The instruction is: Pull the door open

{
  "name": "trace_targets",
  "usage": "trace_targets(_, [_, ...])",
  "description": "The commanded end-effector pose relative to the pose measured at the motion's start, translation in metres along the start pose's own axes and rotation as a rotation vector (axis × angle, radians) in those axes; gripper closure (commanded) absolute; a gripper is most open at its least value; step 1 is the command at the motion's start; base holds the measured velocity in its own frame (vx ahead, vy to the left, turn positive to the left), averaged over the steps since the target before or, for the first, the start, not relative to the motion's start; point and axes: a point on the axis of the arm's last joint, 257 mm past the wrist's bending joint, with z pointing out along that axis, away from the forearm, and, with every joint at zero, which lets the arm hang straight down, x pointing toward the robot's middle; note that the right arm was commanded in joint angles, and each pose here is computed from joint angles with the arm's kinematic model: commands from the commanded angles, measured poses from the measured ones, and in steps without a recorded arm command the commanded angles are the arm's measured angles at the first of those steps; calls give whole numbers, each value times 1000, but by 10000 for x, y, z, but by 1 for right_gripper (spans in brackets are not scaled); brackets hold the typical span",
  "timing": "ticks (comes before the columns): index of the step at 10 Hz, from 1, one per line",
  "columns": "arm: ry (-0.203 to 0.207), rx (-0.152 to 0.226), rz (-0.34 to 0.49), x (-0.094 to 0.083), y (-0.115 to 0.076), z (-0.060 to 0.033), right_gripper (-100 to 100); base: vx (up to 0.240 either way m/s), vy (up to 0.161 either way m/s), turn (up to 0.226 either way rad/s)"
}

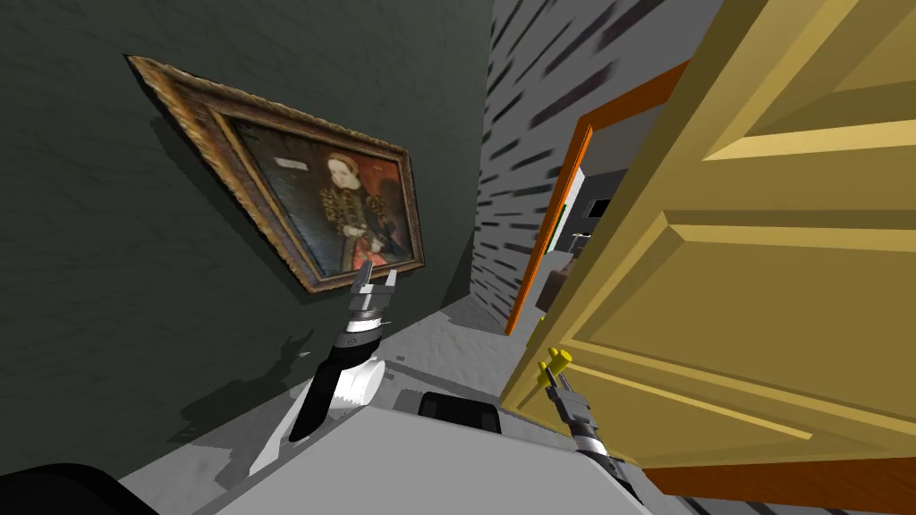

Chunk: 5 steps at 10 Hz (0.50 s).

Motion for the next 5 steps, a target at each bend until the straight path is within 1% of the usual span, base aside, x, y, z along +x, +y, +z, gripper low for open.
trace_targets(1, [0,16,2,-2,-7,-64,100,-234,-33,154])
trace_targets(3, [0,35,2,0,-2,-126,100,-214,-52,114])
trace_targets(4, [0,50,2,3,1,-174,100,-251,-31,151])
trace_targets(5, [0,58,2,4,3,-203,100,-246,-44,145])
